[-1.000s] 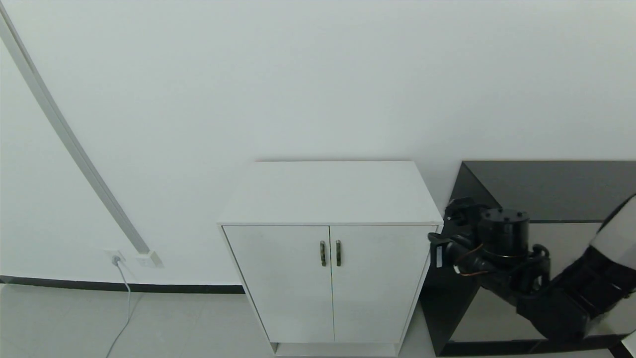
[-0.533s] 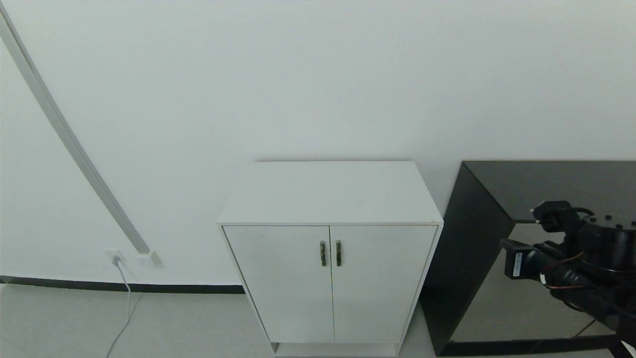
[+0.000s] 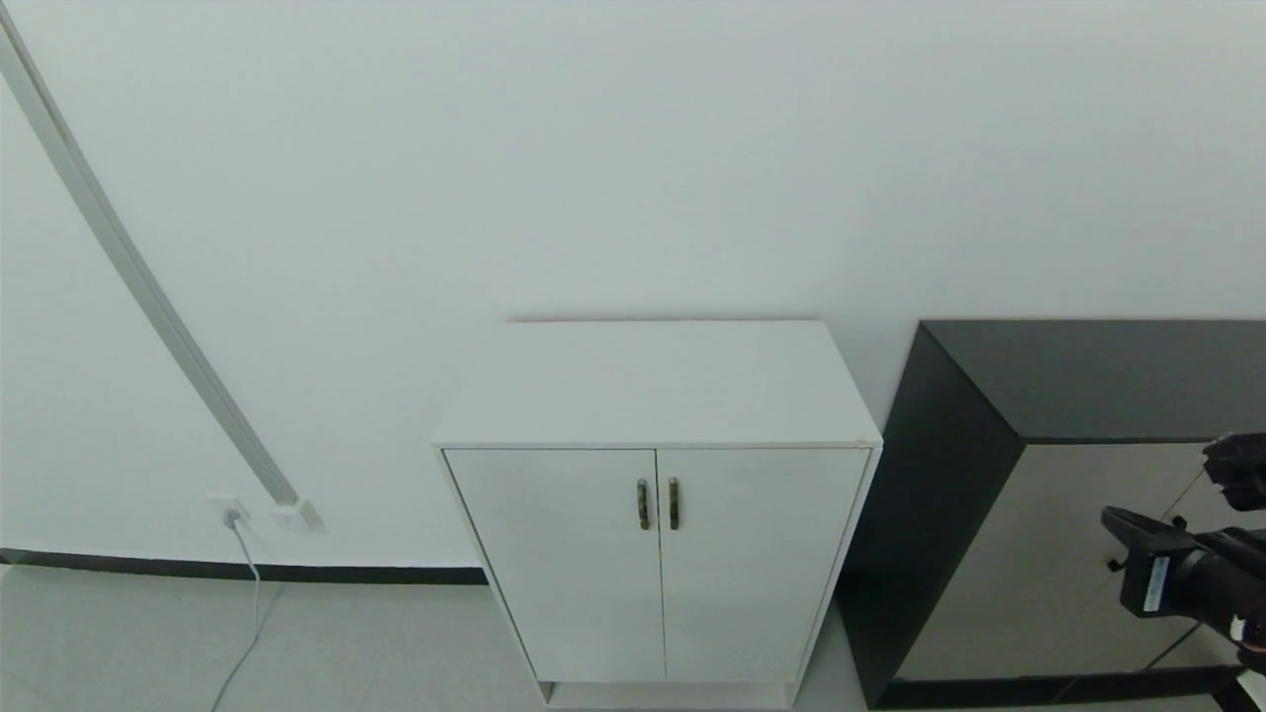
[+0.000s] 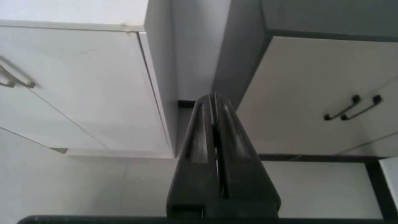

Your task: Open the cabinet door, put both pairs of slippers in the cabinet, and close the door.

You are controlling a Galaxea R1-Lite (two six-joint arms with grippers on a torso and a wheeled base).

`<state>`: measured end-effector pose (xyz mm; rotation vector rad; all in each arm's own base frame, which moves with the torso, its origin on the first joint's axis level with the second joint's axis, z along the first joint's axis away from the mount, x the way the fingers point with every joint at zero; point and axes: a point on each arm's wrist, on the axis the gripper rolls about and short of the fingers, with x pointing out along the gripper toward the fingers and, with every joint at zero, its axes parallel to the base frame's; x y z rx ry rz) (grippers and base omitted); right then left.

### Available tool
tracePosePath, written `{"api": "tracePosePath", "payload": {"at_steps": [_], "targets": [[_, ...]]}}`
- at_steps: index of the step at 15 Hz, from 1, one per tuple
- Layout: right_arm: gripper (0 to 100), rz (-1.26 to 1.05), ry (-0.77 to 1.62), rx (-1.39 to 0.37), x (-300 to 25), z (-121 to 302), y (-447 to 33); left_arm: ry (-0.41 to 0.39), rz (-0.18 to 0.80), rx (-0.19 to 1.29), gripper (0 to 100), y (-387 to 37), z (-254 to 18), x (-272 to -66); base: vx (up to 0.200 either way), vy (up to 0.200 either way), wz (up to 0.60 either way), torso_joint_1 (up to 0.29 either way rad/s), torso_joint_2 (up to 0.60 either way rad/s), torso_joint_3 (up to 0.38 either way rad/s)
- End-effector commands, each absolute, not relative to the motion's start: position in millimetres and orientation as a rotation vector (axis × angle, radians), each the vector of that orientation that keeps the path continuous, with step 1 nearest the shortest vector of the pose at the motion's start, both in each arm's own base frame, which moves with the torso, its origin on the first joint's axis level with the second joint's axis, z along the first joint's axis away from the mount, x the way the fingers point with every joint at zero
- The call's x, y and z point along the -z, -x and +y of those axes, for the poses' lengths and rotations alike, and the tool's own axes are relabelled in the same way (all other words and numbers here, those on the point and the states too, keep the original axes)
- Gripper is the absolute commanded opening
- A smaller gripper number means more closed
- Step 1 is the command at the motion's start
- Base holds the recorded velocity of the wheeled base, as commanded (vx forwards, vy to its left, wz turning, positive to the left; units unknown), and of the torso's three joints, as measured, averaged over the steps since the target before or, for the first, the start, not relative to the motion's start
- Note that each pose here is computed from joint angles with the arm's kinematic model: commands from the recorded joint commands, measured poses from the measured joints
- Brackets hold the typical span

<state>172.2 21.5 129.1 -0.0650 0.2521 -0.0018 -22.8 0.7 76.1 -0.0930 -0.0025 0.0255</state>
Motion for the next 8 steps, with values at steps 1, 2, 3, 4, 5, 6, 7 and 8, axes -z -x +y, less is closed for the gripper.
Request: {"api": "tracePosePath", "payload": {"at_steps": [1,2,3,4,5,6,7,8], "targets": [[0,0.196,0.059,-0.005,-142,16,-137,0.094,-0.003,-0.026,0,23,1,-76,0.000,0.000,0.00,0.000,0.00,0.000],[0,0.199,0.059,-0.008,-142,16,-133,0.094,-0.003,-0.026,0,23,1,-76,0.000,0.000,0.00,0.000,0.00,0.000],[0,0.205,0.058,-0.026,-144,14,-119,0.094,-0.003,-0.026,0,23,1,-76,0.000,0.000,0.00,0.000,0.00,0.000],[0,0.211,0.053,-0.050,-144,13,-107,0.094,-0.003,-0.026,0,23,1,-76,0.000,0.000,0.00,0.000,0.00,0.000],[0,0.222,0.050,-0.058,-143,12,-96,0.094,-0.003,-0.026,0,23,1,-76,0.000,0.000,0.00,0.000,0.00,0.000],[0,0.234,0.050,-0.061,-142,11,-87,0.094,-0.003,-0.026,0,23,1,-76,0.000,0.000,0.00,0.000,0.00,0.000],[0,0.249,0.049,-0.065,-139,10,-79,0.094,-0.003,-0.026,0,23,1,-76,0.000,0.000,0.00,0.000,0.00,0.000],[0,0.260,0.047,-0.088,-136,9,-69,0.094,-0.003,-0.026,0,23,1,-76,0.000,0.000,0.00,0.000,0.00,0.000]]}}
